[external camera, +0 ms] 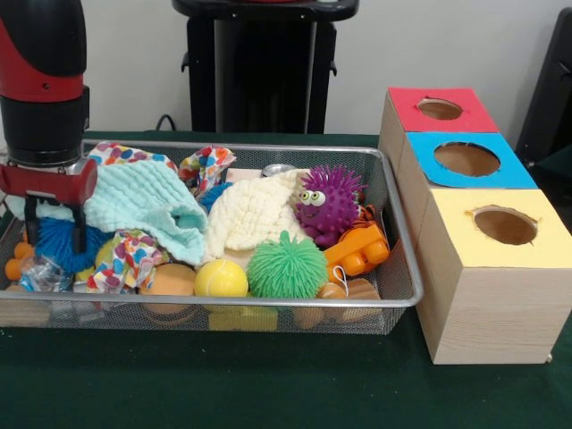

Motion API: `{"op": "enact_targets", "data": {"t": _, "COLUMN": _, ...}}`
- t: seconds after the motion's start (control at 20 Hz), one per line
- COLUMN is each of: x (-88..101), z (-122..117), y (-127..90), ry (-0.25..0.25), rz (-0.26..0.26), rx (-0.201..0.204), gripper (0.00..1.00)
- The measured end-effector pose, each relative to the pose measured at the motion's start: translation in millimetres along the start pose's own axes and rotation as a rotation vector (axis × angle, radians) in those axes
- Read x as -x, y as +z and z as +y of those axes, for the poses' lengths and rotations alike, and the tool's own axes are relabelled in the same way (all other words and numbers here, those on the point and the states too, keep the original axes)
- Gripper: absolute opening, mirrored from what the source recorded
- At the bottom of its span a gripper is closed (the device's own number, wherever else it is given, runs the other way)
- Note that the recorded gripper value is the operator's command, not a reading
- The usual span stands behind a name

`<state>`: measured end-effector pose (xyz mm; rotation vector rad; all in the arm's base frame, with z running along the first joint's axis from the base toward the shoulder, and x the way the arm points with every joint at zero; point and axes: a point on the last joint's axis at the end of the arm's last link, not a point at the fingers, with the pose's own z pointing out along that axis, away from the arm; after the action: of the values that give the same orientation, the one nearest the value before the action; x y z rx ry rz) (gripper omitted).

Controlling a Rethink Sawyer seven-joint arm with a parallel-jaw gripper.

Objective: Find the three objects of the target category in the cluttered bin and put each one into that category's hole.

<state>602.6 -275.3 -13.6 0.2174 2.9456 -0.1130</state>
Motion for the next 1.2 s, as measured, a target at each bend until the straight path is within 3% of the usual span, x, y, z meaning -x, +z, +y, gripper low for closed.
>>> {"op": "enact_targets", "data": {"t": 1.2, "x": 18.1, "z": 16.0, "y": -26.1, "ry": 0.044, "rz": 0.030, "rx": 0.028, "gripper": 1.00}}
